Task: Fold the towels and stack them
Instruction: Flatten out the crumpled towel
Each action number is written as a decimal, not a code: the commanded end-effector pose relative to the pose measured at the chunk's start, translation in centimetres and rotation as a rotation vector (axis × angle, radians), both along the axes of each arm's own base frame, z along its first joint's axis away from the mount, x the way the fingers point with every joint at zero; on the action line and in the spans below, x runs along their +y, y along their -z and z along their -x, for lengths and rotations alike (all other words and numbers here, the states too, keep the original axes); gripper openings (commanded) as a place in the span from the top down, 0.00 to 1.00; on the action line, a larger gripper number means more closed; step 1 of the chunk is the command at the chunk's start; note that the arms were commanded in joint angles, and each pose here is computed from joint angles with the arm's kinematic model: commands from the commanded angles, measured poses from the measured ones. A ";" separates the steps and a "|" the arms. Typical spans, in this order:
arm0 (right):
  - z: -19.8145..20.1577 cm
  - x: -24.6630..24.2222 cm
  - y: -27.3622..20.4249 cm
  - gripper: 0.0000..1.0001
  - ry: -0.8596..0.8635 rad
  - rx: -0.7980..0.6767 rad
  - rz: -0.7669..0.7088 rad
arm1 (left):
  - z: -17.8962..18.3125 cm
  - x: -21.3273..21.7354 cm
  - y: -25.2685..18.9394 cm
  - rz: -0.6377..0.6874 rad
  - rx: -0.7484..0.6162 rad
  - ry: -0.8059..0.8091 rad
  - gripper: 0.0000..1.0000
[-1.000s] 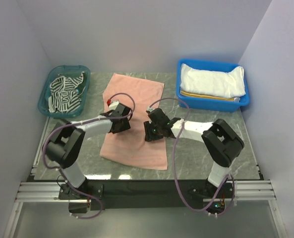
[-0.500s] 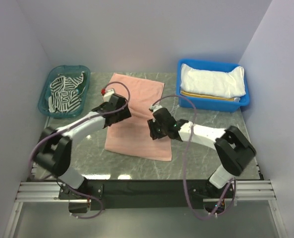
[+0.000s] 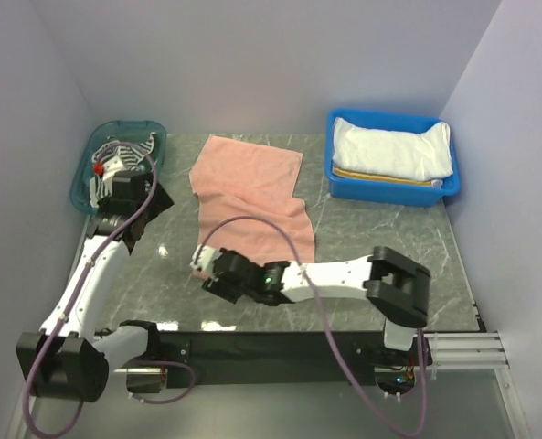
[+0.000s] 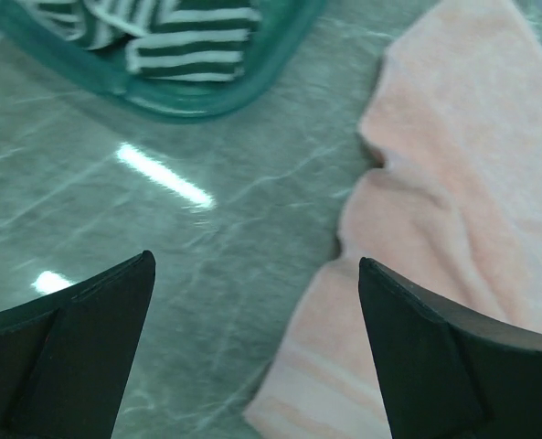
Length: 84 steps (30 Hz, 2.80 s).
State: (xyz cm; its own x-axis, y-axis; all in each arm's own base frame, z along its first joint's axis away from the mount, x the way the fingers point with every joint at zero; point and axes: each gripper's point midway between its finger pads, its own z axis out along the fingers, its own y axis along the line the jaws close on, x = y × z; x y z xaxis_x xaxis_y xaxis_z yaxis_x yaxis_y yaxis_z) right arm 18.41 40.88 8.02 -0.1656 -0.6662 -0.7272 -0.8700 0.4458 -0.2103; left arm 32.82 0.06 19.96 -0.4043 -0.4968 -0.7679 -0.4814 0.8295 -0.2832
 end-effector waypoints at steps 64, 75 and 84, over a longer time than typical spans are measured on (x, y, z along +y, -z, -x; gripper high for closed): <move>2.8 8.1 -2.3 0.66 -0.121 0.025 -0.023 | 2.1 4.6 2.9 0.022 0.009 -0.048 0.01; -1.0 8.0 1.7 0.75 0.027 -0.015 0.020 | 2.1 4.5 2.7 0.025 0.001 -0.043 0.01; -1.5 7.2 3.3 0.76 0.045 0.058 0.023 | 2.1 4.5 2.7 0.029 0.002 -0.043 0.01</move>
